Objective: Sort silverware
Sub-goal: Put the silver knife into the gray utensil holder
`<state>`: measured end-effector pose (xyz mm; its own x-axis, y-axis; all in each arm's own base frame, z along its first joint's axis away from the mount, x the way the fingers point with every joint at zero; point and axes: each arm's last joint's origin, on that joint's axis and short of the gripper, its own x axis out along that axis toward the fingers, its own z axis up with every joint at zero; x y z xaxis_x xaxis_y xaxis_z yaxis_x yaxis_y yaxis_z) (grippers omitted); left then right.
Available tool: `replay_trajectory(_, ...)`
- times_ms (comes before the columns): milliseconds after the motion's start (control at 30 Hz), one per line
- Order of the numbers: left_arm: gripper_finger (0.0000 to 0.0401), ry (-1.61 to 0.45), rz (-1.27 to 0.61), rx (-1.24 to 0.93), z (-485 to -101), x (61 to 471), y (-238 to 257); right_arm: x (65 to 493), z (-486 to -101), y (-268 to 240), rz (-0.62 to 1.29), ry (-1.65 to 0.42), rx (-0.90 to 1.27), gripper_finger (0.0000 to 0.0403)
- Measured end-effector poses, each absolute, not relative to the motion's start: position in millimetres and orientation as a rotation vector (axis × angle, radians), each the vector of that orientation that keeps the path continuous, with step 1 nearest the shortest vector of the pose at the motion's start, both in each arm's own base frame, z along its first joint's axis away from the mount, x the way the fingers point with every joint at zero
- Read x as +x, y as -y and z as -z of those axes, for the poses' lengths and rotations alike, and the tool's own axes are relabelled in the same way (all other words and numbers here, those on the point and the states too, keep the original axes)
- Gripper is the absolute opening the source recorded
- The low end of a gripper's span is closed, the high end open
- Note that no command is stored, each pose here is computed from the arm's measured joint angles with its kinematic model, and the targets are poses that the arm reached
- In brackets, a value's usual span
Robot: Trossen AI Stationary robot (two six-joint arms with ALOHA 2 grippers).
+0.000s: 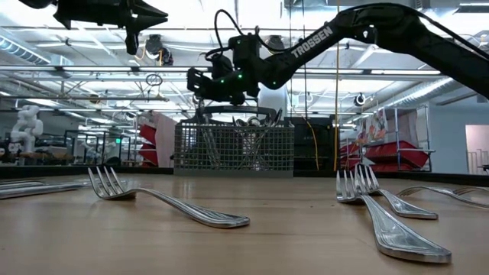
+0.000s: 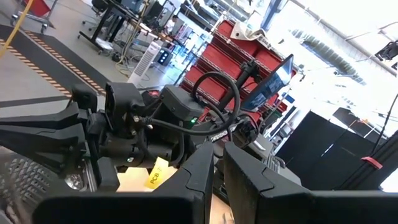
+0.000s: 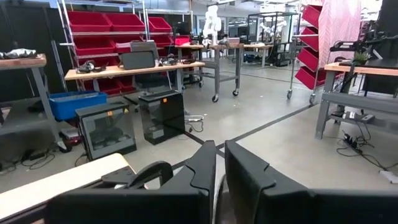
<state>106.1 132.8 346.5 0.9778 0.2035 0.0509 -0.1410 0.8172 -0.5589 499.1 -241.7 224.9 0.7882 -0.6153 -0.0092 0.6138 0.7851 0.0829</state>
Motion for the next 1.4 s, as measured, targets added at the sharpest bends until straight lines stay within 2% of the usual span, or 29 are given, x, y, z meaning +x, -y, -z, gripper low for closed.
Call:
replay_trajectory(200, 0.0045, 0.103, -0.164, -0.588, -346, 106, -132, 500, -223, 236, 0.629, -0.006, 0.146, 0.0029)
replay_trajectory(333, 0.0045, 0.092, -0.131, -0.586, -347, 106, -131, 503, -224, 220, 0.447, -0.124, 0.135, 0.0029)
replay_trajectory(433, 0.0045, 0.061, -0.099, -0.609, -344, 106, -130, 497, -263, 182, 0.286, -0.246, 0.015, 0.0029)
replay_trajectory(567, 0.0045, -0.031, -0.065, -0.621, -333, 107, -128, 470, -345, 112, 0.144, -0.277, -0.181, 0.0029)
replay_trajectory(633, 0.0045, -0.098, 0.014, -0.620, -326, 106, -124, 458, -358, 88, 0.094, -0.347, -0.196, 0.0029)
replay_trajectory(800, 0.0045, -0.302, 0.079, -0.738, -298, 105, -107, 432, -348, 38, -0.010, -0.659, -0.095, 0.0029)
replay_trajectory(933, 0.0036, -0.548, 0.002, -0.783, -276, 103, -88, 397, -372, 10, -0.041, -0.768, -0.018, 0.0029)
replay_trajectory(1067, 0.0021, -0.775, -0.112, -0.698, -263, 104, -74, 394, -360, -14, -0.039, -0.876, -0.020, 0.0029)
replay_trajectory(1200, 0.0010, -0.848, -0.121, -0.666, -253, 114, -65, 395, -355, -34, -0.052, -0.898, -0.053, 0.0029)
replay_trajectory(1400, 0.0007, -0.879, -0.004, -0.637, -243, 135, -47, 408, -339, -45, -0.080, -0.906, -0.090, 0.0029)
